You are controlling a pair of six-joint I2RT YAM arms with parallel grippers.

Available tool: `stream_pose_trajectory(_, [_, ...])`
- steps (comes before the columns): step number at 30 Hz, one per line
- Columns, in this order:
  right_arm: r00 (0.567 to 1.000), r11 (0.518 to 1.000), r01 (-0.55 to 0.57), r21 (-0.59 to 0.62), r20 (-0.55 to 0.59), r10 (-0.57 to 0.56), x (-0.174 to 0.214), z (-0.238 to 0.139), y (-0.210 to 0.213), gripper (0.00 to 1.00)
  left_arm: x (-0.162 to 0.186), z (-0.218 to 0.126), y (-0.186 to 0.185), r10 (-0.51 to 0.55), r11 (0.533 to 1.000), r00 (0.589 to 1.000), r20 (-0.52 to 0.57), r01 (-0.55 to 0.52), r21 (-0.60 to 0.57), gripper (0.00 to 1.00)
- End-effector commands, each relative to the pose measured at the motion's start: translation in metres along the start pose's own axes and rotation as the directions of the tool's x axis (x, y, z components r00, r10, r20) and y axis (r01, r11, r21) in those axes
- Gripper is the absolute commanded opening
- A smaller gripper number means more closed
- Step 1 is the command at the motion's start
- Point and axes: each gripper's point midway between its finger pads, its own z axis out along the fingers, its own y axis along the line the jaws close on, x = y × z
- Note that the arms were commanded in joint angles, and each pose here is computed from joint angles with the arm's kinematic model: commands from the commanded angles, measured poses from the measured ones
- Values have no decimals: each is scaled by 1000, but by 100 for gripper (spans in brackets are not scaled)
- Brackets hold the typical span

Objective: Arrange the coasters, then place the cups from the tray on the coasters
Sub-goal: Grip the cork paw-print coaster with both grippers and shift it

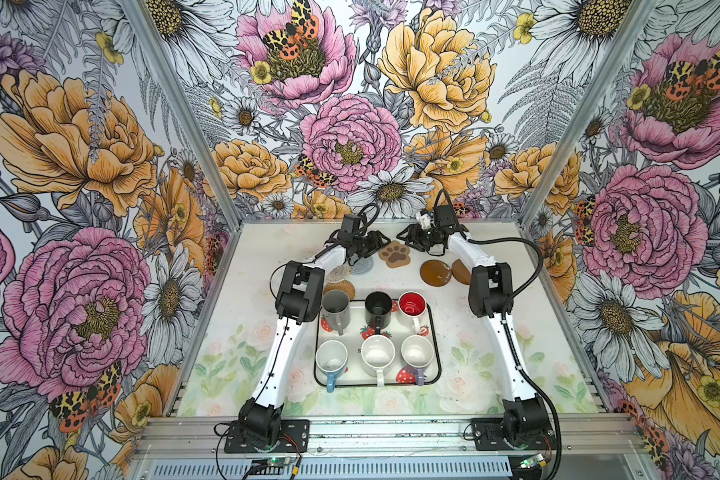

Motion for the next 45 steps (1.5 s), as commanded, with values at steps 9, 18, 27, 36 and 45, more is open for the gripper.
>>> stream_pose_trajectory(9, [997, 997, 56, 61, -48, -53, 23, -27, 6, 59, 41, 18, -3, 29, 1000, 994, -101, -29, -6, 63])
stream_pose_trajectory(18, [997, 996, 47, 75, -71, -41, 34, -31, 0, 58, 66, 19, -7, 36, 999, 990, -138, -39, -16, 63])
stream_pose_trajectory(27, [995, 996, 39, 79, -93, -31, 45, -34, -1, 55, 71, 14, -4, 30, 999, 990, -135, -35, -28, 63])
stream_pose_trajectory(36, [994, 994, 42, 104, -109, -30, 57, -39, -6, 55, 67, 10, -6, 31, 999, 992, -126, -36, -31, 63])
stream_pose_trajectory(45, [994, 994, 43, 103, -104, -32, 55, -43, -6, 55, 72, 8, -5, 31, 999, 991, -127, -36, -34, 63])
